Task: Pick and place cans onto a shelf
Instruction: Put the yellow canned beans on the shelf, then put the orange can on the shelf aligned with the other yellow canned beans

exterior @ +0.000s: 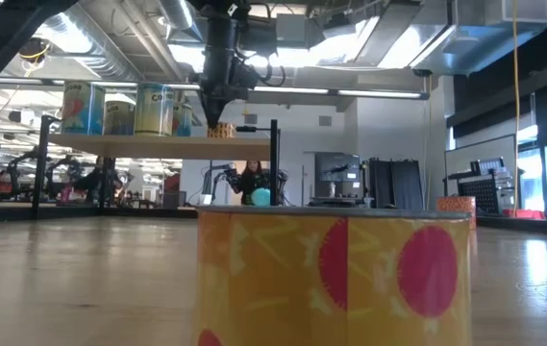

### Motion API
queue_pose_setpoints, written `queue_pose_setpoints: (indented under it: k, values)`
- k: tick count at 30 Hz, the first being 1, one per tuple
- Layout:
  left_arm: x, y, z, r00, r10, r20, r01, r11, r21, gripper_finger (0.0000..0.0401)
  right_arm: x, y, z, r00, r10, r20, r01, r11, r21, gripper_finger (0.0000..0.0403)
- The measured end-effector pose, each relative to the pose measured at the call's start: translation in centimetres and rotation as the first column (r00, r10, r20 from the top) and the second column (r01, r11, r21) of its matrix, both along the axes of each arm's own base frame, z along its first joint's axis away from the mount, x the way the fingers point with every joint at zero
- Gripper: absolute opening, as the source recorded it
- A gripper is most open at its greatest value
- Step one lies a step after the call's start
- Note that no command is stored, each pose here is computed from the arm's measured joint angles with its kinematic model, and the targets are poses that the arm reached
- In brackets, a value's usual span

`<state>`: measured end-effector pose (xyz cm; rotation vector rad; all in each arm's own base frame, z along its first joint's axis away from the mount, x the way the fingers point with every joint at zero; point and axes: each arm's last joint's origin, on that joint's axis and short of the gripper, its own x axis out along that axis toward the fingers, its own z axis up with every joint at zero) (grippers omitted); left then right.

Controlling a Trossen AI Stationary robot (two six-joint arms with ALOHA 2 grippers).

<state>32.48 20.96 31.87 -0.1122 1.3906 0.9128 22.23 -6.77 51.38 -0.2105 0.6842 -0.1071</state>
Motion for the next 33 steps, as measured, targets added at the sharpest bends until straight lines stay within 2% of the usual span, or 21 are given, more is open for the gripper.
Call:
queue_pose_setpoints:
  k: [4, 9, 13, 17, 21, 26, 29, 33]
  values:
    - [0.4, -0.6, 0.0, 1.0, -0.02, 0.003, 0.02, 1.0, -0.011, 0.0, 0.0, 0.0, 0.0, 1.0, 0.0, 0.0, 0.0, 1.0, 0.0, 0.0006]
    - [1.1, -3.3, 0.8, 0.991, -0.102, 0.082, 0.111, 0.988, -0.112, 0.0, 0.0, 0.0, 0.0, 1.0, -0.004, -0.004, 0.004, 1.0, -0.002, 0.0015]
    - [1.0, -6.0, 2.6, 0.975, -0.168, 0.144, 0.187, 0.973, -0.132, 0.0, -1.0, -0.1, -0.5, 0.988, -0.115, -0.106, 0.109, 0.992, -0.06, 0.001]
    - [0.3, -8.5, 4.8, 0.952, -0.218, 0.213, 0.243, 0.965, -0.095, 0.0, -2.1, -0.8, -1.2, 0.939, -0.28, -0.201, 0.267, 0.96, -0.089, 0.0005]
    - [-1.2, -10.7, 7.7, 0.915, -0.23, 0.331, 0.261, 0.964, -0.05, 0.0, -2.5, -1.8, -1.1, 0.907, -0.383, -0.174, 0.381, 0.923, -0.046, 0.0006]
    - [-3.7, -12.9, 11.2, 0.854, -0.218, 0.472, 0.222, 0.974, 0.048, 0.0, -3.2, -3.4, -1.2, 0.862, -0.477, -0.171, 0.481, 0.876, -0.02, 0.0003]
    - [-5.4, -14.1, 13.1, 0.808, -0.228, 0.543, 0.208, 0.973, 0.1, 0.0, -3.5, -4.3, -1.8, 0.853, -0.484, -0.196, 0.497, 0.867, 0.02, 0.0003]
    - [-7.2, -15.2, 14.8, 0.757, -0.237, 0.609, 0.184, 0.971, 0.15, 0.0, -4.1, -4.9, -3.7, 0.854, -0.437, -0.283, 0.469, 0.882, 0.054, 0.0005]
